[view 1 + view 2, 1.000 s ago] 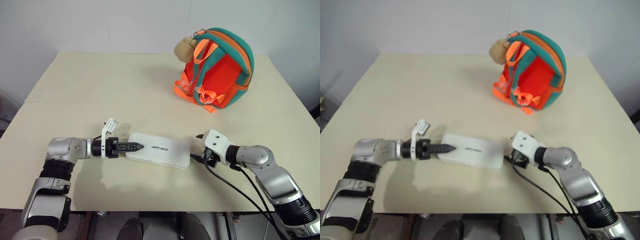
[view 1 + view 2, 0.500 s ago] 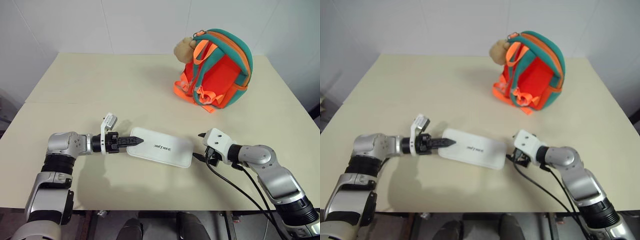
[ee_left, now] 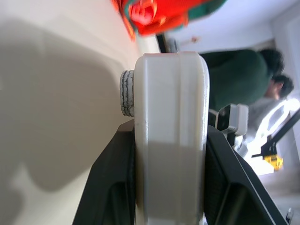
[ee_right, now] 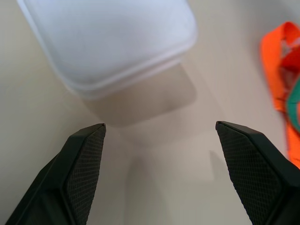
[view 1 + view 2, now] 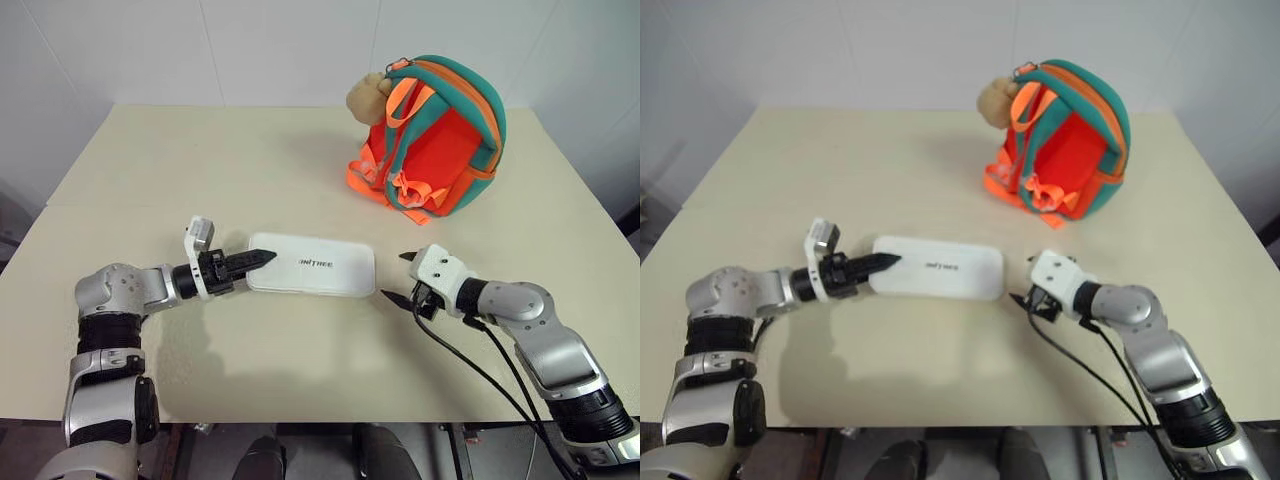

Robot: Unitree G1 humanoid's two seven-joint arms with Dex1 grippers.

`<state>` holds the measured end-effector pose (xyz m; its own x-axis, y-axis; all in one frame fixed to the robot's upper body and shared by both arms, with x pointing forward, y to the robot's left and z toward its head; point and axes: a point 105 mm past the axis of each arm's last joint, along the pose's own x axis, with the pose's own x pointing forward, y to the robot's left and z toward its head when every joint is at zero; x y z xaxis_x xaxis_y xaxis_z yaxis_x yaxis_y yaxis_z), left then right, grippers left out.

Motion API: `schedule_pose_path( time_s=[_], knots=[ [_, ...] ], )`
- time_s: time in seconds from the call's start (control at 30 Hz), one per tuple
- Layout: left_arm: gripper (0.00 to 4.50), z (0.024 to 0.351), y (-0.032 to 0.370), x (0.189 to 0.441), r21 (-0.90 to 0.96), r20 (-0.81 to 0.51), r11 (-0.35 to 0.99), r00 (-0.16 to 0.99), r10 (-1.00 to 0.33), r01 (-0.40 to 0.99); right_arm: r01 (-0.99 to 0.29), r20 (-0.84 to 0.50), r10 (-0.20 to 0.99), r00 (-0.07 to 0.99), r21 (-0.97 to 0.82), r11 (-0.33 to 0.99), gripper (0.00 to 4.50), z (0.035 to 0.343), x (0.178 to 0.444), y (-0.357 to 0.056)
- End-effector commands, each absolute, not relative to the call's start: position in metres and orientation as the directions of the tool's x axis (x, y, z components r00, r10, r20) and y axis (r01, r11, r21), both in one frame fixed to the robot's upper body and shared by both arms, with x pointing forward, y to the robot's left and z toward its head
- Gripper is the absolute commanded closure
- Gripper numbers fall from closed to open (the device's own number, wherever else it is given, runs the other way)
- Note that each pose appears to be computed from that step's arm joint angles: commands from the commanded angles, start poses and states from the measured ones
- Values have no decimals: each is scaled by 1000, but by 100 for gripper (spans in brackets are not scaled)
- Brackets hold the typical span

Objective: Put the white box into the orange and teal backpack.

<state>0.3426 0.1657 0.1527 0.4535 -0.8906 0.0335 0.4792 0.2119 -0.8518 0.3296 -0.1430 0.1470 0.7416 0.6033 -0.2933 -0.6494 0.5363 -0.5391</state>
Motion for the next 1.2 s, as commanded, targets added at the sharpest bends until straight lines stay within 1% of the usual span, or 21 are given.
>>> schedule_pose_path(
  time_s=[0.03, 0.13, 0.23, 0.33, 0.4, 0.47, 0.57, 0.63, 0.8, 0.87, 1.03, 1.2],
  knots=[
    [316, 172, 172, 340, -846, 165, 130, 486, -858, 517, -493, -133, 518, 845, -569, 658, 0, 178, 344, -161],
    [316, 178, 174, 337, -848, 225, 87, 505, -833, 523, -380, -39, 428, 903, -539, 752, 0, 189, 355, -176],
    [316, 183, 176, 334, -843, 288, 57, 539, -792, 535, -225, 104, 308, 946, -478, 849, 0, 208, 364, -195],
    [316, 183, 174, 328, -841, 319, 42, 558, -766, 539, -118, 190, 218, 957, -432, 894, 0, 218, 366, -212],
    [316, 182, 170, 321, -842, 329, 35, 564, -757, 538, -26, 260, 132, 957, -374, 927, 0, 227, 368, -229],
    [316, 181, 168, 317, -844, 335, 30, 572, -749, 535, 37, 304, 74, 950, -341, 939, 0, 234, 370, -240],
    [316, 172, 164, 310, -860, 308, 37, 578, -756, 508, 119, 347, -14, 938, -282, 952, 0, 242, 378, -260],
    [316, 169, 162, 308, -866, 299, 39, 579, -759, 498, 131, 353, -32, 935, -260, 957, 0, 243, 384, -266],
    [316, 170, 155, 308, -867, 293, 42, 577, -762, 496, 65, 340, 22, 940, -243, 968, 0, 240, 403, -262],
    [316, 170, 152, 307, -866, 296, 37, 572, -765, 499, 42, 322, 28, 946, -209, 977, 0, 237, 412, -265],
    [316, 170, 152, 305, -866, 299, 38, 576, -761, 499, -9, 311, 69, 948, -189, 982, 0, 238, 426, -268],
    [316, 170, 152, 305, -866, 297, 45, 584, -755, 498, -9, 293, 69, 954, -200, 980, 0, 239, 439, -272]
  ],
)
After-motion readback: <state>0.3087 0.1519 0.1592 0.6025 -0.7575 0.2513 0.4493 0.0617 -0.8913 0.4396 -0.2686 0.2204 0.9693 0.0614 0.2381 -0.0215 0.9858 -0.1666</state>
